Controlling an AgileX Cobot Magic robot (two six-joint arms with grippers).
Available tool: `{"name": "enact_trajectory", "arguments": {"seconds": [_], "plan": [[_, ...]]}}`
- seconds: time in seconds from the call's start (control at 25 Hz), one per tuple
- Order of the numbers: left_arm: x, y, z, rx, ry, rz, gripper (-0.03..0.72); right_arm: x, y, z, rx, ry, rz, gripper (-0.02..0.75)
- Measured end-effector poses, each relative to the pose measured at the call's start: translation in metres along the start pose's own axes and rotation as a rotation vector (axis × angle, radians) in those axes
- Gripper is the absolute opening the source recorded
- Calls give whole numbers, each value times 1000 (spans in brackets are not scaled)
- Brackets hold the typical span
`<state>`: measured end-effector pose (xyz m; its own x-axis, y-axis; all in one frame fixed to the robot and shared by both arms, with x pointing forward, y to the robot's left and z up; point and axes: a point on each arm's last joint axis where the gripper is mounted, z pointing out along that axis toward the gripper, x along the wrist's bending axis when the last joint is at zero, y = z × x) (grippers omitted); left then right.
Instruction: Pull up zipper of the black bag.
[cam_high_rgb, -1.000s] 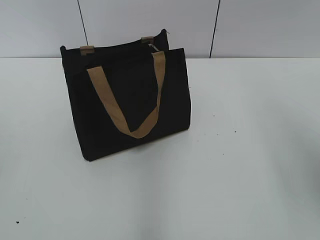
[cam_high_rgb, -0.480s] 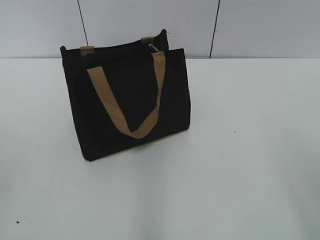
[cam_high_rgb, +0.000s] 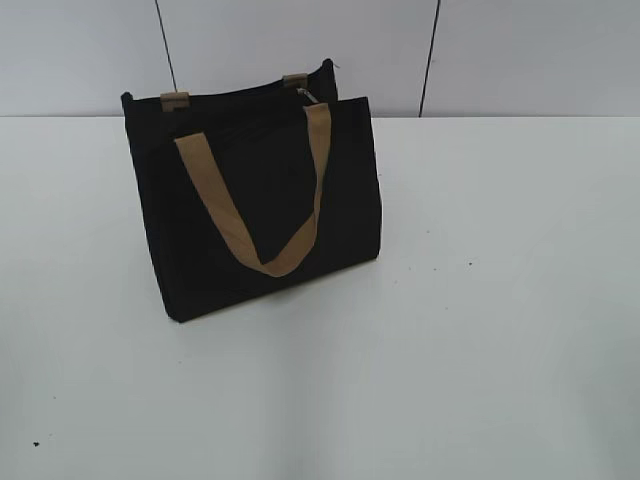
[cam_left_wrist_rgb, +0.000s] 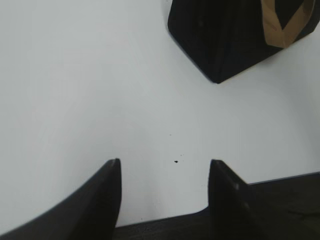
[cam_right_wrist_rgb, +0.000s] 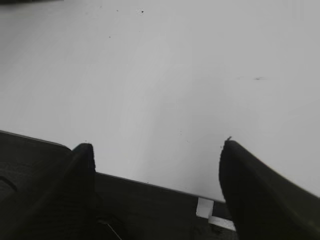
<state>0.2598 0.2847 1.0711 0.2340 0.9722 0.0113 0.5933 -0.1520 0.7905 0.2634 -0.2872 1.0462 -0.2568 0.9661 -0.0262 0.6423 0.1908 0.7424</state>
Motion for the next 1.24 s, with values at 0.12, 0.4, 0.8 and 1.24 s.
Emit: {"name": "enact_trajectory", "arguments": {"seconds": [0.12,0.4,0.8,1.24], "plan": [[-3,-14,-2,-69,13,5,427,3,-9,-8,-78,-2,-4,571],[-7,-27,-19,-222,61,0,427,5,-22,-23,-212,-14,26,524],[-2,-29,-18,-217,109,-100,427,5,-22,-23,-211,-19,49,524],[-2,-29,-18,-218,108,-102,425,5,-22,-23,-212,-18,50,524]]}}
